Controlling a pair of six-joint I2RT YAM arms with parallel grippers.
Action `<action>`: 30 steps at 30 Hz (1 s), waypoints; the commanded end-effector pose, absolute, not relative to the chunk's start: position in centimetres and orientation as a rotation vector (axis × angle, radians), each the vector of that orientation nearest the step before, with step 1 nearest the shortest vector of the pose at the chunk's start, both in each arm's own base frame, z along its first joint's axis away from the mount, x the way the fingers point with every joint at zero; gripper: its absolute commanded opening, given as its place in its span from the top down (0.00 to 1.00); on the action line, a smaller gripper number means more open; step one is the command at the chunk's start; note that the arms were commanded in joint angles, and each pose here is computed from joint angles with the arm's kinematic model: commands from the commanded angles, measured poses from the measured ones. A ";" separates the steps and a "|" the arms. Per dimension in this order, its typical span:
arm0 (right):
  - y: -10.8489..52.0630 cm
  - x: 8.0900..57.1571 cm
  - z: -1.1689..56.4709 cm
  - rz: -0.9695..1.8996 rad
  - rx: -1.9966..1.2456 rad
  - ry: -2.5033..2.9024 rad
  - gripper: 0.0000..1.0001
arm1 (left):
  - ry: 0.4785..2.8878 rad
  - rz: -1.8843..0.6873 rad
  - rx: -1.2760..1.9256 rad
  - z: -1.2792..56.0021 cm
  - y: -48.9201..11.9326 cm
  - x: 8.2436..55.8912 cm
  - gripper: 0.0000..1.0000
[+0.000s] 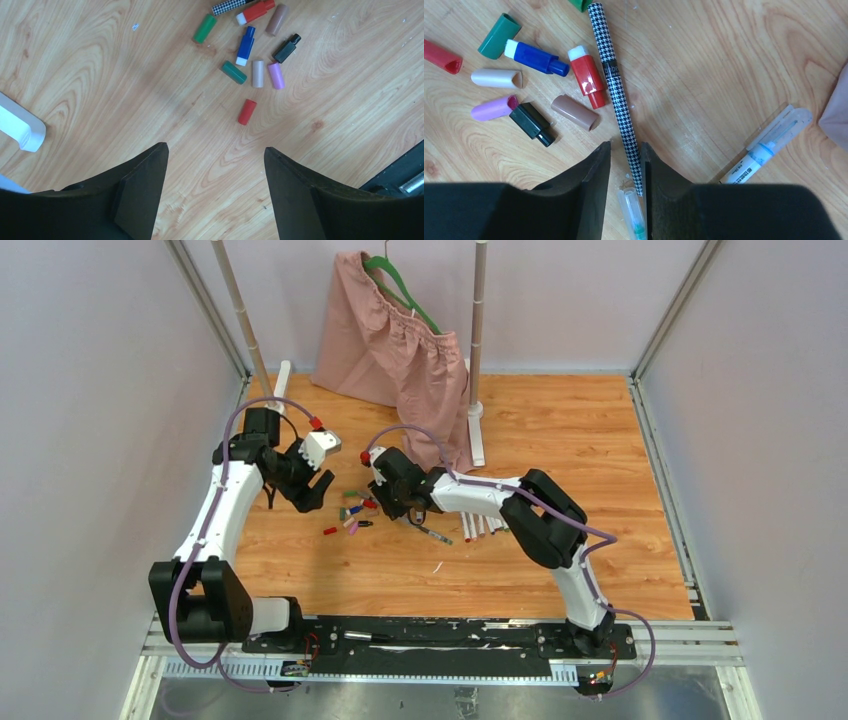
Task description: Open the pen caps
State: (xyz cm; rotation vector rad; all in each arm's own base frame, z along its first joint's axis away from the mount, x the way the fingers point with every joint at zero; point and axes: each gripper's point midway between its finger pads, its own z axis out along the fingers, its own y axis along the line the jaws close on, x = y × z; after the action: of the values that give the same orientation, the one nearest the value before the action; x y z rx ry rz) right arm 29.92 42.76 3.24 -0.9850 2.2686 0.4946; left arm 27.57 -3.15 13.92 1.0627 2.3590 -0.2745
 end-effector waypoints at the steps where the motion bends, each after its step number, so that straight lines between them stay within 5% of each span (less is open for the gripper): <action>1: 42.3 29.5 1.3 0.468 -1.053 2.307 0.70 | 2.366 -0.296 1.063 14.2 -3.2 27.1 0.24; 7: 42.1 29.9 1.9 0.444 -1.074 2.285 0.99 | 2.339 -0.347 1.085 14.4 -3.9 26.8 0.25; 19: 41.6 28.9 11.2 0.667 -0.985 2.219 1.00 | 1.964 -0.320 1.502 15.4 -6.1 25.1 0.27; 30: 40.5 20.6 17.0 1.237 -0.980 2.277 1.00 | 1.054 0.141 2.093 20.3 -9.6 23.0 0.25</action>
State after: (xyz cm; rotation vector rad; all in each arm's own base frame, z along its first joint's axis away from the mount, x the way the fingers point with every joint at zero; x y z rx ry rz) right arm 25.21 40.71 17.41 -0.9424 2.1595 0.9875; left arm 23.45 -8.23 20.02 1.8840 1.3880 0.0314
